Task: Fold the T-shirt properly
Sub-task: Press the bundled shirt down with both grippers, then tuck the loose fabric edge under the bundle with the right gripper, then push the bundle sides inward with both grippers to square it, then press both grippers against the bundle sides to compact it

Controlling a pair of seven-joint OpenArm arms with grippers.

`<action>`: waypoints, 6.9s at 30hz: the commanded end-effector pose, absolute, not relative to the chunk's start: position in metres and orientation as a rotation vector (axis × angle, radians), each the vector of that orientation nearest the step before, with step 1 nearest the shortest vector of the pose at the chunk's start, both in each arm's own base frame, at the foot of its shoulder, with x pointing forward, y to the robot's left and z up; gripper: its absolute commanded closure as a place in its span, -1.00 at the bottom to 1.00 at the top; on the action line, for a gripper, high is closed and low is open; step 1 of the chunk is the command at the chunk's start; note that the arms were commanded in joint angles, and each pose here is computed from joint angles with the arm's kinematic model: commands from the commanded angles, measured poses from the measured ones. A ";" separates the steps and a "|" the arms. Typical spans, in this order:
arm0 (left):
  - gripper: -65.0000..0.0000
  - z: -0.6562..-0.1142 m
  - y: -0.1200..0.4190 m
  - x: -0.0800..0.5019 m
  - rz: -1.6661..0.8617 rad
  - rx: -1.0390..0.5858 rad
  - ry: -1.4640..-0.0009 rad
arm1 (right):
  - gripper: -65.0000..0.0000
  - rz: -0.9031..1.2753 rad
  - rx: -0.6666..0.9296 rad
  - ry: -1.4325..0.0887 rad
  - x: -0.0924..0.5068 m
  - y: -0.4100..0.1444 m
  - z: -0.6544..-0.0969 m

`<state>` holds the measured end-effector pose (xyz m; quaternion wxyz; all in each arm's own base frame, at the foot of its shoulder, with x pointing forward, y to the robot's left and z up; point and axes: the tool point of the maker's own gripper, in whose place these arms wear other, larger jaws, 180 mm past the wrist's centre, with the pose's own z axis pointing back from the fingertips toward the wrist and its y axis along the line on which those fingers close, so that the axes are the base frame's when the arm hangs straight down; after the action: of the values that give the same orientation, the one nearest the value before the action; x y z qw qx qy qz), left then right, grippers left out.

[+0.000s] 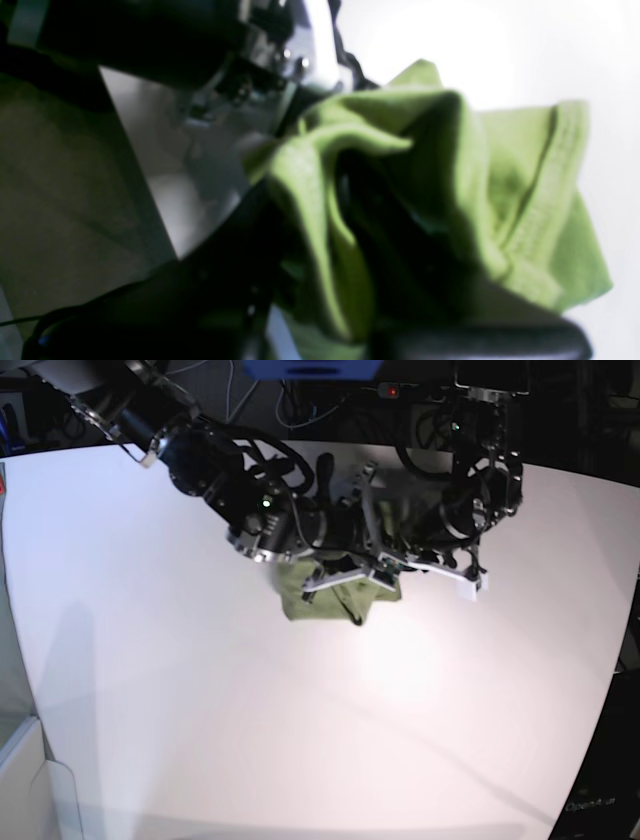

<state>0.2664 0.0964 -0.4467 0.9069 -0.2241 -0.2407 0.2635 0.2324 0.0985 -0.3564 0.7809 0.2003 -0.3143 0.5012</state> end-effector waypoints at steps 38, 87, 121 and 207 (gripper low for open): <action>0.95 -0.438 0.170 0.208 0.486 -0.380 -0.421 | 0.32 1.104 0.428 -0.822 0.245 0.079 -0.327; 0.95 -0.443 0.171 0.186 0.389 -0.384 -0.382 | 0.98 1.098 0.256 -0.720 0.231 0.014 -0.366; 0.95 -0.459 0.077 0.250 0.208 -0.475 -0.435 | 1.00 1.060 0.211 -0.645 0.216 -0.017 -0.386; 0.95 -0.408 0.029 0.414 0.311 -0.580 -0.690 | 1.00 1.069 -0.088 -0.575 0.264 -0.103 -0.461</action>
<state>0.3961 0.0333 -0.4295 0.9009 -0.2668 -0.3038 0.1578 0.2785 -0.0765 -0.4442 0.8086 -0.0065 -0.3325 0.4854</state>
